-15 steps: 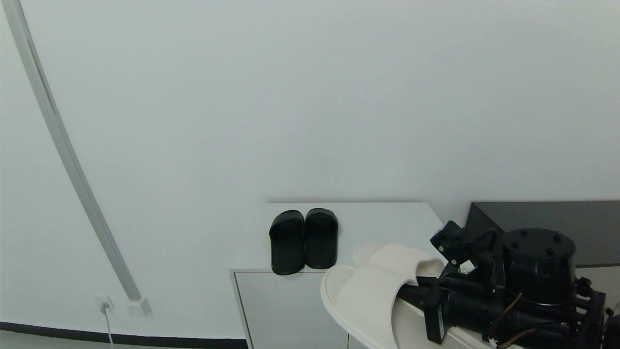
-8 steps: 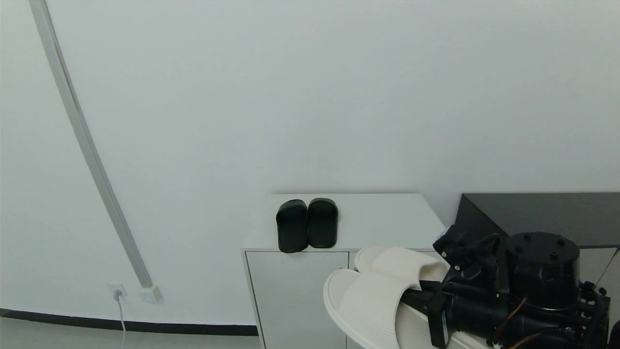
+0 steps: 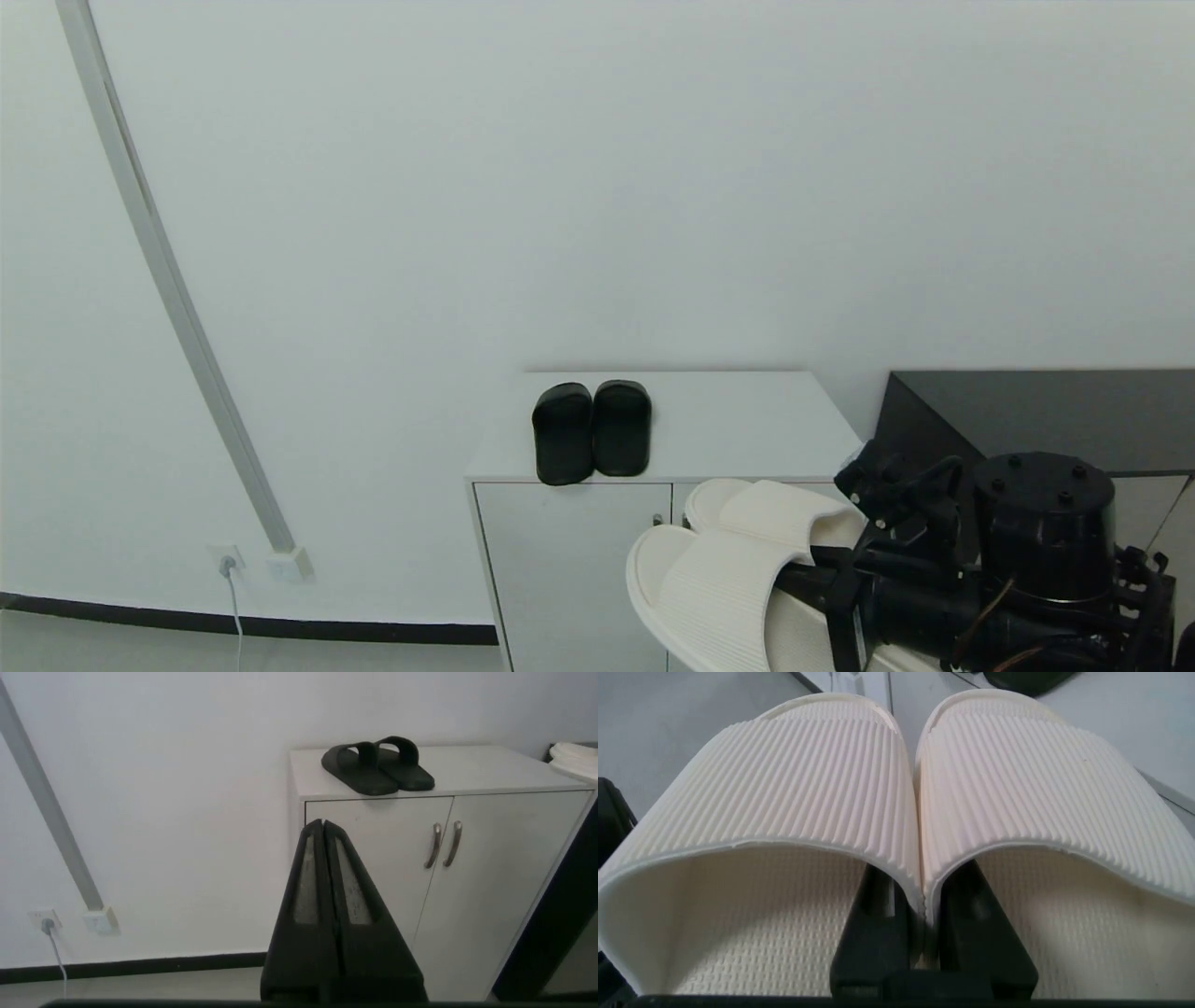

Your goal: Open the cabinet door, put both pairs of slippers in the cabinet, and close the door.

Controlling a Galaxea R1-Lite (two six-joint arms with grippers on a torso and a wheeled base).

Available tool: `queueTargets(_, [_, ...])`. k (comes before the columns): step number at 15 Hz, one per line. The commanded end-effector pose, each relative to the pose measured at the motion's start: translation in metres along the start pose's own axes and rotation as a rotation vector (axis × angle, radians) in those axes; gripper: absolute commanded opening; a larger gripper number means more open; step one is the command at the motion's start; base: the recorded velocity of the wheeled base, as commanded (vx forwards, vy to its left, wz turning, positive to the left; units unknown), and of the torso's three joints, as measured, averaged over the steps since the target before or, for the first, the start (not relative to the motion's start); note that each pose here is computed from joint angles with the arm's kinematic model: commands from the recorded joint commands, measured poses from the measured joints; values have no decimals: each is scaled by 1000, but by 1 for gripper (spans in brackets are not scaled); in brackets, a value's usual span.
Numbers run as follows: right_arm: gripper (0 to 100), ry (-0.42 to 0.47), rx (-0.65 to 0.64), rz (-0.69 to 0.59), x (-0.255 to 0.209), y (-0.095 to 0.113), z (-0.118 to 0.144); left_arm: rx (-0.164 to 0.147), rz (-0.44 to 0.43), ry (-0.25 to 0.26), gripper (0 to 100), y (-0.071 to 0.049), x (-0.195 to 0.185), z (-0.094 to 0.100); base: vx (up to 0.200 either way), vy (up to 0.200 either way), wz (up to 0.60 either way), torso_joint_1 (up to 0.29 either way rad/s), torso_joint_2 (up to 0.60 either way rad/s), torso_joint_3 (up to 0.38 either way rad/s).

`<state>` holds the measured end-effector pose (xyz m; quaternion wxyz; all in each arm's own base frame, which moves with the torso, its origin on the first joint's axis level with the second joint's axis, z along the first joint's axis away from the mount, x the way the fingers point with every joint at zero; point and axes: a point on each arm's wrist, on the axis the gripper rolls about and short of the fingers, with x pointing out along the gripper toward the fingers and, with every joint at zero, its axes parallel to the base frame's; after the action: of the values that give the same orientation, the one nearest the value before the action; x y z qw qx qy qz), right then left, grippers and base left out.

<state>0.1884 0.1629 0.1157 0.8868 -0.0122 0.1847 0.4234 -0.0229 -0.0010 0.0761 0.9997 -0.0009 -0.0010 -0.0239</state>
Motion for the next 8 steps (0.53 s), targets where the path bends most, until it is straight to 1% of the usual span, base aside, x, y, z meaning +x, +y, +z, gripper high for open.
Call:
queueTargets(1, [0, 5, 1, 0, 1, 0, -1, -1, -1, -1, 0, 0, 0, 0, 0, 0, 0, 0, 0, 0])
queueTargets(5, [0, 7, 1, -3, 1, 0, -2, -1, -3, -1, 0, 0, 0, 0, 0, 0, 0, -10, 19, 18])
queueTargets(8, [0, 11, 2, -2, 1, 0, -2, -1, -4, 2, 0, 0, 0, 0, 0, 0, 0, -139, 320, 172])
